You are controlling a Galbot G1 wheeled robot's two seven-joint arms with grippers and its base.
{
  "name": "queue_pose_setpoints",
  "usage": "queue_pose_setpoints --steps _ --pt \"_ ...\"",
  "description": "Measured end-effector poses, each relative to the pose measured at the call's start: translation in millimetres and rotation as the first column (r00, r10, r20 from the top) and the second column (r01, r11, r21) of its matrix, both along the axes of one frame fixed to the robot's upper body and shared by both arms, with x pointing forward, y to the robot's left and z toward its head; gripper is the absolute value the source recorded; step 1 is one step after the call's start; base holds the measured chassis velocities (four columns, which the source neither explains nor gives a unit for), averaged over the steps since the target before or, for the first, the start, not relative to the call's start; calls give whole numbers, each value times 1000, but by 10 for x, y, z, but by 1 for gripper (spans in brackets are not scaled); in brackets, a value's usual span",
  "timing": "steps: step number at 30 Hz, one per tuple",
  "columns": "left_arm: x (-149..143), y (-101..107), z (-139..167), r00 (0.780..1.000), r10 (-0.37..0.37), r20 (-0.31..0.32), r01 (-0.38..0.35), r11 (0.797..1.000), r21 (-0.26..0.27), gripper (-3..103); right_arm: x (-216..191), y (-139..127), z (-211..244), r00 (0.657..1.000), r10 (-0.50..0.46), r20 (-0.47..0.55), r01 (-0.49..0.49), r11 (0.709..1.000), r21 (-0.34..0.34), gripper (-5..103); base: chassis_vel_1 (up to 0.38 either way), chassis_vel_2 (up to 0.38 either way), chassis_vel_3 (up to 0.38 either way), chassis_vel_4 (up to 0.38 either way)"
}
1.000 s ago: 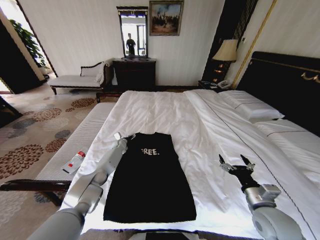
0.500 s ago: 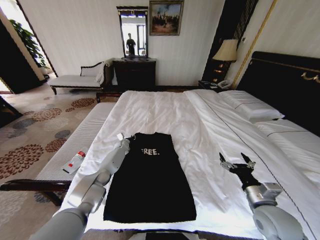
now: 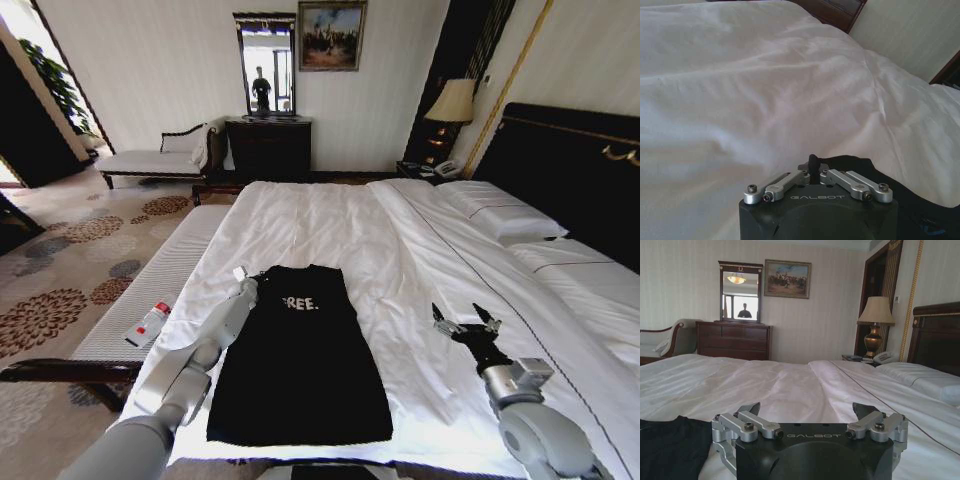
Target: Fold the clothes on the bed.
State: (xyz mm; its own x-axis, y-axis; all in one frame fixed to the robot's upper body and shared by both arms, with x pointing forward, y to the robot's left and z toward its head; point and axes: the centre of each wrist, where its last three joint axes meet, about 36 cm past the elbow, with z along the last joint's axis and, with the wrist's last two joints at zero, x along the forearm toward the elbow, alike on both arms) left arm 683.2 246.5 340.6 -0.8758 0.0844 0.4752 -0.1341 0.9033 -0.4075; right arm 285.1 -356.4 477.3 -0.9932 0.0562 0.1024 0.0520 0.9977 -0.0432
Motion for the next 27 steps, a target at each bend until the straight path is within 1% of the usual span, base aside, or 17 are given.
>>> queue_pose_setpoints --steps 1,2,3,4,5,6,7,10,13,14,16,17,18,19,23,24,27 --pt "-18 44 26 1000 -4 12 4 1000 14 2 149 43 29 1000 13 -12 -12 997 78 100 0 0 0 0" --pt "-18 44 26 1000 -4 12 4 1000 14 2 149 43 29 1000 13 -12 -12 997 78 100 0 0 0 0" --pt "-28 68 37 1000 -6 18 5 1000 20 2 267 91 58 999 28 -32 -22 987 159 100 0 0 0 0" --pt "-37 84 40 1000 -5 21 5 1000 25 2 415 142 108 997 54 -64 -36 968 249 100 0 0 0 0" --pt "-39 87 38 1000 -4 22 3 1000 27 2 468 154 124 995 65 -75 -42 960 275 100 0 0 0 0" --pt "-44 88 32 1000 -2 24 1 1000 30 2 643 177 151 988 110 -111 -65 936 345 100 0 0 0 0" --pt "-46 94 29 1000 1 25 -2 999 35 2 783 163 133 982 136 -132 -78 925 373 100 0 0 0 0" --pt "-54 104 26 1000 1 27 -2 999 42 2 985 132 78 975 165 -150 -95 916 391 100 0 0 0 0" --pt "-80 119 18 1000 4 27 -6 999 46 2 1592 153 -5 961 224 -163 -135 892 431 100 0 0 0 0" --pt "-80 119 18 1000 4 27 -6 999 46 2 1592 153 -5 961 224 -163 -135 892 431 100 0 0 0 0" --pt "-88 119 14 1000 6 26 -7 999 44 2 1813 234 -51 952 252 -172 -151 879 452 100 0 0 0 0" --pt "-93 121 8 1000 5 24 -6 999 48 2 2059 332 -137 942 278 -189 -161 867 473 100 0 0 0 0" --pt "-94 114 6 1000 3 24 -4 999 49 2 2235 385 -191 937 287 -200 -163 865 475 100 0 0 0 0" --pt "-94 114 6 1000 3 24 -4 999 49 2 2235 385 -191 937 287 -200 -163 865 475 100 0 0 0 0" --pt "-64 41 42 1000 -9 29 8 999 44 2 2878 548 -443 926 306 -224 -168 861 479 100 0 0 0 0" --pt "-64 41 42 1000 -9 29 8 999 44 2 2878 548 -443 926 306 -224 -168 861 479 100 0 0 0 0" --pt "-59 17 48 999 -20 35 18 999 42 2 3155 628 -674 917 328 -228 -165 830 532 100 0 0 0 0"
